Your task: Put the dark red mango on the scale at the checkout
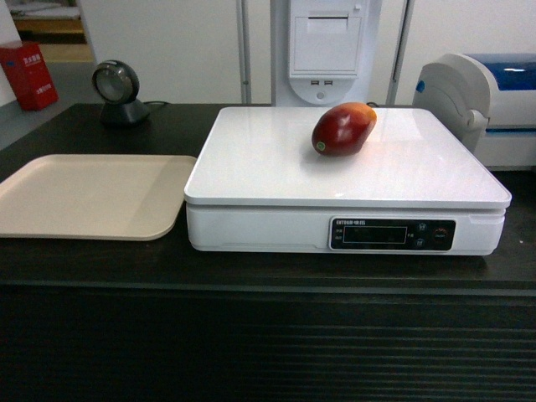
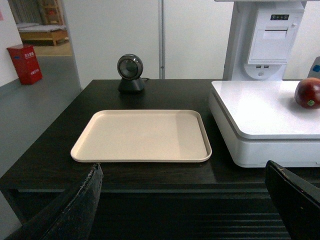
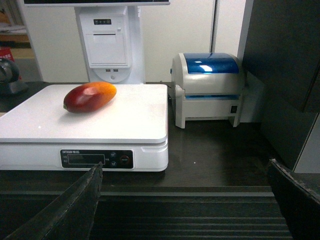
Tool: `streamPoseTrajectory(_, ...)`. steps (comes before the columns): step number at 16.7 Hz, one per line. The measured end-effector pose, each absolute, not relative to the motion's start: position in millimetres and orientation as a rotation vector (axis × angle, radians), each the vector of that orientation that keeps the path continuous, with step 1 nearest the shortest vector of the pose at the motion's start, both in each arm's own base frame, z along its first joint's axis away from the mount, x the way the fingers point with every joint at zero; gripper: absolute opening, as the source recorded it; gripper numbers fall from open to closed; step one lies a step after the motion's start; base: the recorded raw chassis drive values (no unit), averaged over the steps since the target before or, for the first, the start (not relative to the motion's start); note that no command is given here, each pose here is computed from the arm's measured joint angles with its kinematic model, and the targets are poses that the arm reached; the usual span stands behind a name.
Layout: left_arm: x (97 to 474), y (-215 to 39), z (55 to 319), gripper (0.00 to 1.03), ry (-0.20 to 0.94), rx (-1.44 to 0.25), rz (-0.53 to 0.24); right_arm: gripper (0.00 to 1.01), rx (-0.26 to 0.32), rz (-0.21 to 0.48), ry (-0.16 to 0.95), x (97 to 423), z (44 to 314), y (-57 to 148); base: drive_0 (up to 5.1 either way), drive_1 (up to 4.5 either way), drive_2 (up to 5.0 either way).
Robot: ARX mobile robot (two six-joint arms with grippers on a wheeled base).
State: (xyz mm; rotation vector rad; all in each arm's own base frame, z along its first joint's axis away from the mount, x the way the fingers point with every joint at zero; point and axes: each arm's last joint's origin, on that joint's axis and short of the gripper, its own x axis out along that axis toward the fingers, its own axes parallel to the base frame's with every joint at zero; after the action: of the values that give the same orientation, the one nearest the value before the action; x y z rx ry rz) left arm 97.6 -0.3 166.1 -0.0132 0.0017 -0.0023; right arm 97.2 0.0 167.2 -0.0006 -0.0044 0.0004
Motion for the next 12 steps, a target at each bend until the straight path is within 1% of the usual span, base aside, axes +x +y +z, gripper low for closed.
streamPoseTrajectory(12,97.6,-0.3,166.1,0.98,0.001,-0.013,-0.002,0.98,-0.001,0.0,-0.005,97.2,167.3,0.0,0.0,0.0,0.0)
